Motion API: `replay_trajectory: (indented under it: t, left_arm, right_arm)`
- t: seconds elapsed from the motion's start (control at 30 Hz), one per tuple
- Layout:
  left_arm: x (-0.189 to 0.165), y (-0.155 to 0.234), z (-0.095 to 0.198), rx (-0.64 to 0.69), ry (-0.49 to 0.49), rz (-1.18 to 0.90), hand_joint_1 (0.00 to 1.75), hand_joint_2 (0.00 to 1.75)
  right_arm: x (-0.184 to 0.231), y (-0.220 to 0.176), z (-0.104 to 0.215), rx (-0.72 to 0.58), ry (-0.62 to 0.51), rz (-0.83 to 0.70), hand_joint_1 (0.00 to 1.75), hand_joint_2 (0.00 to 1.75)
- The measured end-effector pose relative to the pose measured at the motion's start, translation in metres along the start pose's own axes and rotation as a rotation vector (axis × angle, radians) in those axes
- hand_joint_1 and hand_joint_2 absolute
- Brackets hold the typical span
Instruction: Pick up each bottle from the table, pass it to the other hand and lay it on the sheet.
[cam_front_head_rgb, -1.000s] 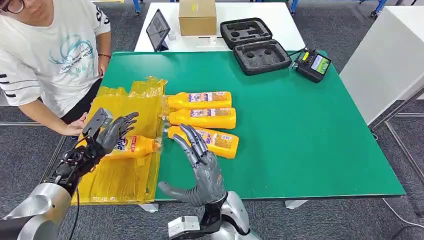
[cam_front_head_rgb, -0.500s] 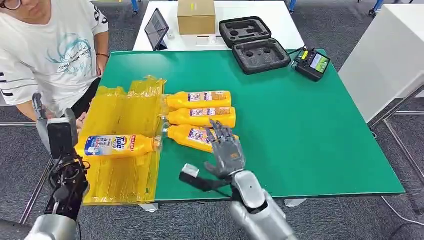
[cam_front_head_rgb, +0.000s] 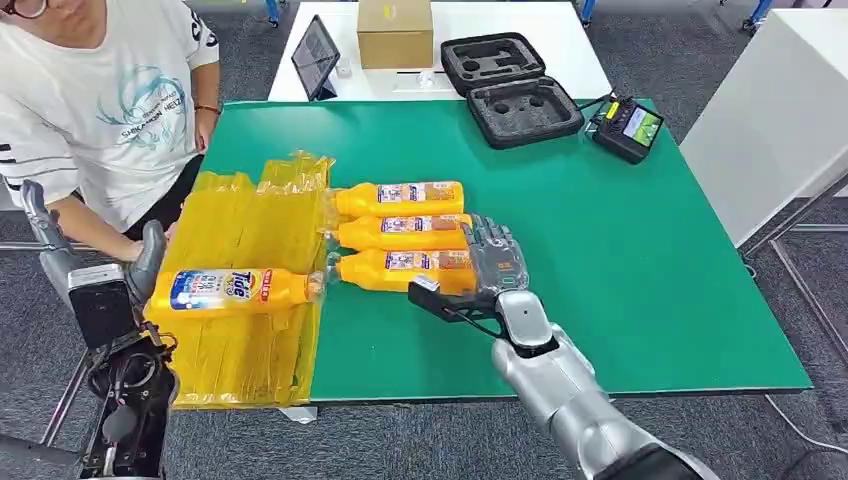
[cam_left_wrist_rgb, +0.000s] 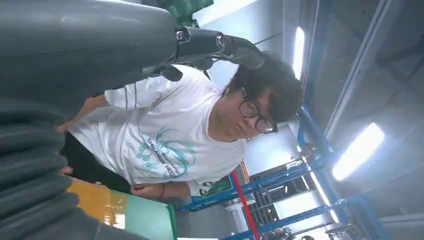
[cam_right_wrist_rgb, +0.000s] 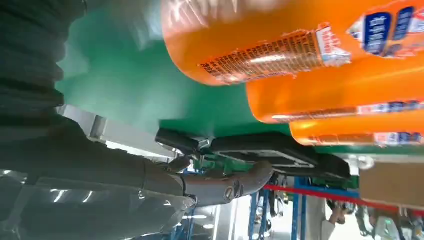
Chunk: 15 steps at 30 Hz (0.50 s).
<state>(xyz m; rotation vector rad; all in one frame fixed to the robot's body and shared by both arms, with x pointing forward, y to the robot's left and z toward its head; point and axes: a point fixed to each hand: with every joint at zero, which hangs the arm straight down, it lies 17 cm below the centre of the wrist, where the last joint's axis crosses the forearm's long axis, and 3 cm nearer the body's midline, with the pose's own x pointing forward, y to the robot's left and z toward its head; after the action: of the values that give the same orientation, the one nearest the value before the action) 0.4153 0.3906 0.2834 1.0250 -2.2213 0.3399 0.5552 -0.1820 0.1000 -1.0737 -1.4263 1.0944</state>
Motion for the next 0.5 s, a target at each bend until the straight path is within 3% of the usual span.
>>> replay_trajectory:
  t: [0.2,0.5]
  left_arm:
    - [0.000,0.000,0.003,0.001,0.007,0.003,0.00,1.75]
    - [0.000,-0.002,0.004,0.003,0.015,0.014,0.00,1.75]
  right_arm:
    - [-0.003,0.007,-0.005,0.046,-0.003,-0.032,0.00,1.75]
    - [0.030,0.029,-0.001,0.149,-0.084,-0.182,0.00,1.75]
